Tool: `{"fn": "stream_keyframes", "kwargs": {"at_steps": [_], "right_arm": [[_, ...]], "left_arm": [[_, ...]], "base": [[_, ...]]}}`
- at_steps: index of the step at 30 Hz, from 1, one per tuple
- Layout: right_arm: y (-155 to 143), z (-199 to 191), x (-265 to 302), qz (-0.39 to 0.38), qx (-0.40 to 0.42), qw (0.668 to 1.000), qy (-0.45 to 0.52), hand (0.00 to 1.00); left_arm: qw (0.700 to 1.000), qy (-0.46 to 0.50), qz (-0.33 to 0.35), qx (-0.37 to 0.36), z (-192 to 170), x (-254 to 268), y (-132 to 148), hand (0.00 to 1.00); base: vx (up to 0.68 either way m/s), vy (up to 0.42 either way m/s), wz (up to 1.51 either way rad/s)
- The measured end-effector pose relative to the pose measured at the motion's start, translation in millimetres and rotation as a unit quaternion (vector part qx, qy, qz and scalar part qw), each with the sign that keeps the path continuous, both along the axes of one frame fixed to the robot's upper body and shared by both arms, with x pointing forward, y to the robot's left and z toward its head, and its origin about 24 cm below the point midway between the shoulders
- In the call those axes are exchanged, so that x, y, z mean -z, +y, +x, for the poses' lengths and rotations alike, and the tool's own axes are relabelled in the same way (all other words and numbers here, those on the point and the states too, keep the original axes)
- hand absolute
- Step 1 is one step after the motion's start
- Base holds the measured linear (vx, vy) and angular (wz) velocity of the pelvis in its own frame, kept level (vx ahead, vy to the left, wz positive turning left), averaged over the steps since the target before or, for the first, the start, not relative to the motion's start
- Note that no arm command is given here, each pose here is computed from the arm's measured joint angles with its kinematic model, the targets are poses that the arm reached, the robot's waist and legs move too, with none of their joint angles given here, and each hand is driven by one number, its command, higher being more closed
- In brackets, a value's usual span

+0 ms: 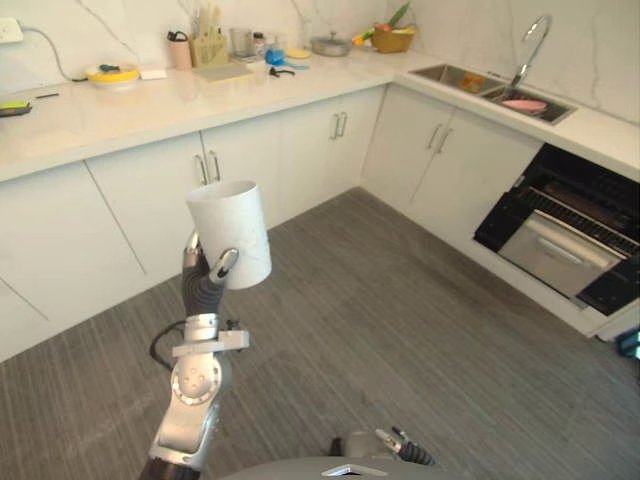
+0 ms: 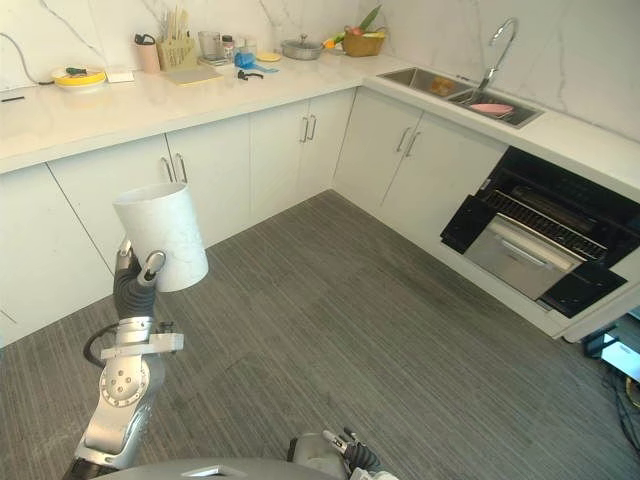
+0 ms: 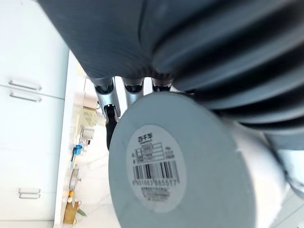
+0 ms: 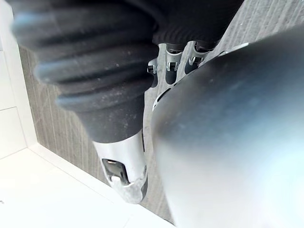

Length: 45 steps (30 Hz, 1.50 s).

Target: Walk over to the sink, pick up the cup, carry it to the dishwasher, place the cup inside the dishwasher, then close the dishwasher door

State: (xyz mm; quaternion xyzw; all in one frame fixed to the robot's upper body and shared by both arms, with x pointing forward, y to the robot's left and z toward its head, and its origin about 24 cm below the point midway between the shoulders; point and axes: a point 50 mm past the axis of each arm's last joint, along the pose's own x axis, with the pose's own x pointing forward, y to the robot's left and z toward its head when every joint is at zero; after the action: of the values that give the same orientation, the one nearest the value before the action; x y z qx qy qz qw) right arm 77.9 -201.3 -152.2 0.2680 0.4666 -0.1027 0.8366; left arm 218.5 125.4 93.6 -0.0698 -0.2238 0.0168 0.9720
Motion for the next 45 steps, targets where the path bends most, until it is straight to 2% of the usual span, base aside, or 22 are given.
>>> {"fn": "stream_keyframes", "kwargs": {"at_steps": [4, 8, 13, 18, 23, 27, 32, 36, 42, 45], "right_arm": [[2.7, -2.9, -1.2, 0.012, 0.002, 1.0, -0.005, 0.0], [-9.0, 5.7, -10.9, 0.012, 0.008, 1.0, -0.022, 0.0], [-11.2, 12.6, -18.6, -0.008, 0.022, 1.0, -0.019, 0.0], [-3.2, 22.6, -24.0, -0.031, 0.037, 0.998, -0.039, 0.0], [-1.6, 62.3, -31.5, -0.046, 0.023, 0.993, -0.102, 0.0], [1.0, 56.0, -26.0, -0.052, 0.021, 0.994, -0.094, 0.0], [16.4, 37.8, -12.1, -0.034, 0.054, 0.997, -0.052, 0.0], [17.6, 34.9, -11.2, -0.042, 0.118, 0.991, -0.045, 0.0], [8.6, 45.1, -24.7, -0.075, 0.162, 0.979, -0.097, 0.0], [8.6, 65.4, -50.6, -0.092, 0.19, 0.961, -0.177, 0.0]], "left_arm": [[0.998, -0.034, -0.01, 0.042, -7.2, -16.3, -13.5, 1.0], [0.997, -0.029, -0.024, 0.07, -13.9, -14.7, -28.5, 1.0], [0.995, -0.046, -0.056, 0.07, -15.0, -22.1, -39.3, 1.0], [0.996, -0.067, -0.033, 0.047, -14.5, -25.6, -37.1, 1.0], [0.999, -0.046, -0.021, 0.018, -16.8, -15.7, -14.0, 1.0], [1.0, -0.006, -0.021, 0.015, -25.1, -0.2, -13.6, 1.0], [1.0, 0.02, -0.008, 0.016, -28.0, 11.5, -11.9, 1.0], [0.999, 0.011, 0.016, 0.03, -29.3, 8.0, -7.4, 1.0], [0.998, -0.018, 0.042, 0.038, -21.8, -2.3, -11.2, 1.0], [0.999, -0.025, 0.033, 0.034, -19.1, -6.8, -6.3, 1.0]], "base": [[0.38, -0.316, -0.03], [0.45, -0.441, 0.09], [0.26, -0.3, -0.31], [0.37, -0.204, -0.53], [0.42, -0.043, -1.06], [0.56, 0.166, -0.69], [0.56, 0.165, -0.21], [0.45, 0.112, -0.63], [0.36, 0.039, -0.33], [0.43, -0.134, -0.32]]}}
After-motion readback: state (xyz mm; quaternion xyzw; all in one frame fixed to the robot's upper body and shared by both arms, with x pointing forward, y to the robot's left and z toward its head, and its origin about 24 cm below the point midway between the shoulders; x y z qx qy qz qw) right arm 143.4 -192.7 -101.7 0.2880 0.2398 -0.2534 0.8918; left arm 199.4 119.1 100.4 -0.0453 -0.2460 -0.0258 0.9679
